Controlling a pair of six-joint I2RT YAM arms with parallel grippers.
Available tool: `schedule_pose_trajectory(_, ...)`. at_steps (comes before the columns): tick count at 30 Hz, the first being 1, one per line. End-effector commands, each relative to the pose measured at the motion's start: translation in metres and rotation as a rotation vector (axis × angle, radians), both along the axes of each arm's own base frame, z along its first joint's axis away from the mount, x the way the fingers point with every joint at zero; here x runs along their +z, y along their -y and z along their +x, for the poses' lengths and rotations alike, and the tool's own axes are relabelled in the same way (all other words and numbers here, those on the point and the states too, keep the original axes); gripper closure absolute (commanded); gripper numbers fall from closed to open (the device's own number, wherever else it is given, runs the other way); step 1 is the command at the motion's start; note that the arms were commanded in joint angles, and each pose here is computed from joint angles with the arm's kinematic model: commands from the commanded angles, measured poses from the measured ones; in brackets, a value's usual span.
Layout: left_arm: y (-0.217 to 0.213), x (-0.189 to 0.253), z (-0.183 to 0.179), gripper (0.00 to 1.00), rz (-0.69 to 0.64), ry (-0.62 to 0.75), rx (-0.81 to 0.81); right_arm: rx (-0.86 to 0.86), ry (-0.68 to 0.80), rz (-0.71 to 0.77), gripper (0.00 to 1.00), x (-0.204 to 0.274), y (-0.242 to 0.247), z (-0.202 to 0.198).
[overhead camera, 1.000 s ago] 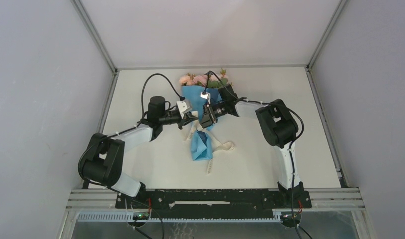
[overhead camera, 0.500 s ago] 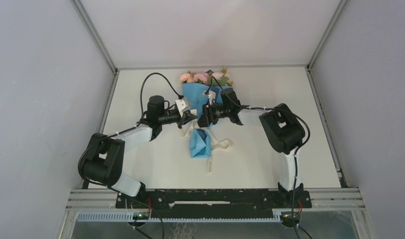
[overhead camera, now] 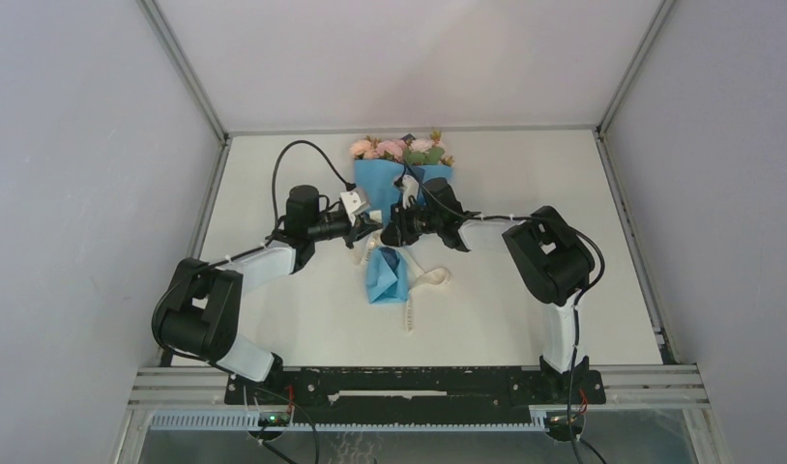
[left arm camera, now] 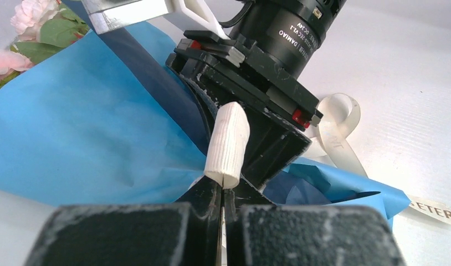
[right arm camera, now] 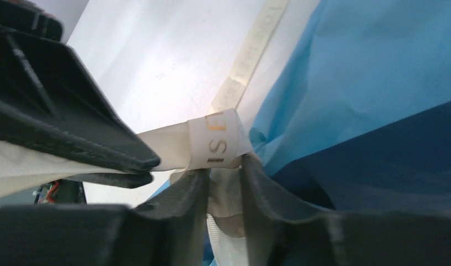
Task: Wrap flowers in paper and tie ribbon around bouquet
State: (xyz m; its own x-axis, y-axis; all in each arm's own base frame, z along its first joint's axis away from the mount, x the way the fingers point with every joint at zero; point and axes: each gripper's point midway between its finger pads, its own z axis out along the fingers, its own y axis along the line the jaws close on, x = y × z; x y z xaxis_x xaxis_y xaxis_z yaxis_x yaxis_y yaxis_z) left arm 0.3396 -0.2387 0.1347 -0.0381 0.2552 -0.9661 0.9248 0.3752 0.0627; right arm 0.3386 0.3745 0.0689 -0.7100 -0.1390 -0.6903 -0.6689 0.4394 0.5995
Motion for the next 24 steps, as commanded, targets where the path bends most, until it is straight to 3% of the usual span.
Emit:
schedule_pose_trajectory(1,0.0,0.012,0.006,1.0,-0.025,0.037,0.011,-0.033,0.094,-0.034,0.77,0.017,0.006,0.008)
schedule_pose_trajectory(5,-0.001,0.012,0.007,1.0,-0.023,0.041,0.016,-0.029,0.134,-0.022,0.94,0.032,0.007,0.009)
schedule_pose_trajectory(9,-0.003,0.011,0.008,1.0,-0.013,0.047,0.028,-0.031,0.146,-0.007,1.0,0.047,0.009,0.008)
schedule_pose_trajectory(13,-0.007,0.007,0.011,1.0,0.008,0.056,0.044,-0.042,0.137,-0.001,1.0,0.058,0.015,0.008)
schedule_pose_trajectory(19,-0.01,0.008,0.014,1.0,0.014,0.068,0.064,-0.084,0.08,-0.039,0.87,0.05,0.029,0.011)
schedule_pose_trajectory(24,-0.008,0.009,0.012,1.0,0.007,0.073,0.05,-0.091,0.073,-0.049,0.86,0.041,0.03,0.014)
